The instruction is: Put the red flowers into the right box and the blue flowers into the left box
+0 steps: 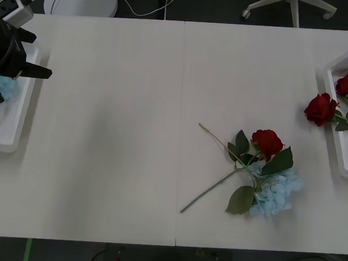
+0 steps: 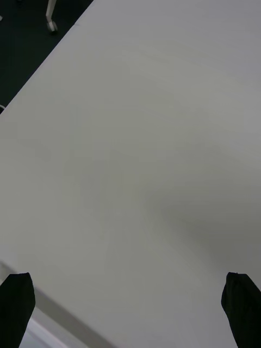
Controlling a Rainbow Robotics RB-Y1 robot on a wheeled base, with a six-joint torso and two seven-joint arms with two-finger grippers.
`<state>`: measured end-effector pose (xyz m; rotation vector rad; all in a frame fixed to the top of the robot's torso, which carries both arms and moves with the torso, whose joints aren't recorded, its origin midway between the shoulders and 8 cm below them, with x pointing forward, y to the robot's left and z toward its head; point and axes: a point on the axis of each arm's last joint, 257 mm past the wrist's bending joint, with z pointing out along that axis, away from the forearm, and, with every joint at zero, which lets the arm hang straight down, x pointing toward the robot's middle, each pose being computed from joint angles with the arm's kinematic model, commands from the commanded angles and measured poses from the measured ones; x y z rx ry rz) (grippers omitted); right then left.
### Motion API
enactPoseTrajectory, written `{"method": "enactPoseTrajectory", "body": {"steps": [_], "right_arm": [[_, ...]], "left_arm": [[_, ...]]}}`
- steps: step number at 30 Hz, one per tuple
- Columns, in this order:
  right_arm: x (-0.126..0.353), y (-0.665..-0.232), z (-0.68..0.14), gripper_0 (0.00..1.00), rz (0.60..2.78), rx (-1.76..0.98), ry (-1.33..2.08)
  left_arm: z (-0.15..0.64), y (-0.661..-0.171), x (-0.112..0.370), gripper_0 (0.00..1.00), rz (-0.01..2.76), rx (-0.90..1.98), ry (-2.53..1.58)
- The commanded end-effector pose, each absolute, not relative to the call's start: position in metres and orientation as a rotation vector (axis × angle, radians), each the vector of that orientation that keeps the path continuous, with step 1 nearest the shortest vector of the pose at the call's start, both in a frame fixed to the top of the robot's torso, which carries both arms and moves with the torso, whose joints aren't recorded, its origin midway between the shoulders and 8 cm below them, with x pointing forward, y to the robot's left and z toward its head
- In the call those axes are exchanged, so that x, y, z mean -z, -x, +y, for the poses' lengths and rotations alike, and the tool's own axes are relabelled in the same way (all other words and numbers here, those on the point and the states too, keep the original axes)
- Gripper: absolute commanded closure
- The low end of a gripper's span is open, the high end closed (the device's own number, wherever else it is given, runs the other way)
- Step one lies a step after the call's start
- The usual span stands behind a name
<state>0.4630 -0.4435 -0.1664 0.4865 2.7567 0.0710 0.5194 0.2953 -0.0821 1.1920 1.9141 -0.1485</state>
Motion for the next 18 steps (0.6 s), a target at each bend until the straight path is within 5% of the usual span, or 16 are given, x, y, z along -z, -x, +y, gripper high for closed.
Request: {"method": "enactPoseTrajectory", "body": {"steps": [1, 18], "right_arm": [[0.137, -0.467, -0.379, 0.26, 2.705, -0.176, -0.588], [0.168, -0.415, -0.215, 0.20, 2.453, -0.567, -1.542]], "left_arm": [[0.284, -0.496, 0.090, 0.00, 1.802, 0.286, -1.293], [0.281, -0.455, 0.090, 0.00, 1.772, 0.585, -1.277]]}}
